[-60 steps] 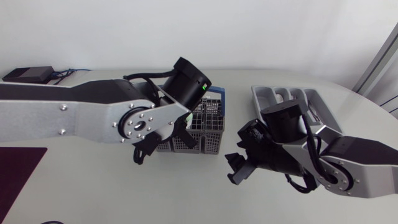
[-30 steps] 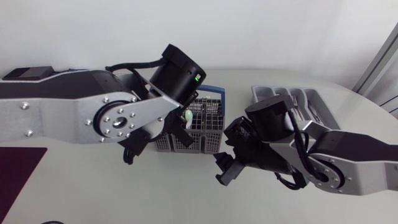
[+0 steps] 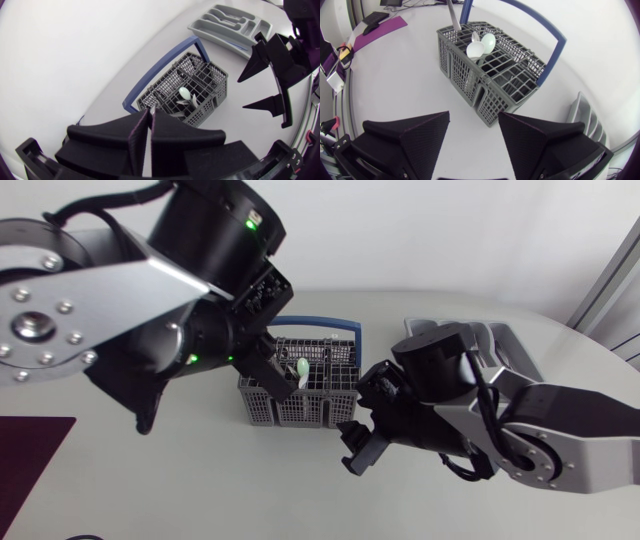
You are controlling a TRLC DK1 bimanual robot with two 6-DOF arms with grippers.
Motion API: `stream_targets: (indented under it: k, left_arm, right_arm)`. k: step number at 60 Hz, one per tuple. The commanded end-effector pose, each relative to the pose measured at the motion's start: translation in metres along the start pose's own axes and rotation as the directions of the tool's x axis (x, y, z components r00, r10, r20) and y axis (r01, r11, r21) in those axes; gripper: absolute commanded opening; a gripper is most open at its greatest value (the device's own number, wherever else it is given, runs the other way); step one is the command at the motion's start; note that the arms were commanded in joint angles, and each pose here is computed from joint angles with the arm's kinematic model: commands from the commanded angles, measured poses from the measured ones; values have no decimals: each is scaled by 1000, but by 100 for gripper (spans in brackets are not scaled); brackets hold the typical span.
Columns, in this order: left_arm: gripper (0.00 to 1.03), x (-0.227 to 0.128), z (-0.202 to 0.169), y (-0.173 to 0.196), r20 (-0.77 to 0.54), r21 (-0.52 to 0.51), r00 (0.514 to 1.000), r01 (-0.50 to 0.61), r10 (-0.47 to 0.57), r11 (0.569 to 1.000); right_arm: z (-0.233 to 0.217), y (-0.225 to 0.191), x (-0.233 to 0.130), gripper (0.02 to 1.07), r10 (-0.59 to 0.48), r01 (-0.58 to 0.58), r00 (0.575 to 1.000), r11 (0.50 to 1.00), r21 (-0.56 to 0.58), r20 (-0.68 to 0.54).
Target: Unload the cutlery basket into the drawer organizer.
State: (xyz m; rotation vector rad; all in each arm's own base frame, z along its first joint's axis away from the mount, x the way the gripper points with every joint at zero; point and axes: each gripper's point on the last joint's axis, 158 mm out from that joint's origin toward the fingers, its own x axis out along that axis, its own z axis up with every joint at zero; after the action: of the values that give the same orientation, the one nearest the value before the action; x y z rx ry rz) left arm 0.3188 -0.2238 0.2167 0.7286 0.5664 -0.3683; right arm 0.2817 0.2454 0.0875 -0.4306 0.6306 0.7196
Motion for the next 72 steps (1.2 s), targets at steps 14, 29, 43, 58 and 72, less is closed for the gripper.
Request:
stream_targets:
  k: [14, 29, 43, 58, 72]
  left_arm:
    - [12, -40, 29, 1, 137, -140, 978, 177, -158, 974]
    - [12, -23, 44, -3, 211, -293, 907, 415, -365, 861]
    - [12, -2, 38, -21, 207, -350, 838, 545, -505, 762]
    - [12, 11, 45, -46, 225, -357, 773, 631, -593, 688]
    - [13, 16, 45, -66, 216, -353, 727, 680, -652, 642]
  right_arm:
    - [38, -3, -46, 78, -39, 46, 983, 998, -36, 182]
    - [49, 7, -75, 78, -27, 54, 952, 995, -80, 304]
    - [53, 11, -78, 78, -58, 115, 930, 984, -139, 362]
    - [61, 13, -72, 77, -96, 184, 913, 964, -192, 396]
    - [65, 15, -58, 66, -107, 217, 909, 947, -238, 402]
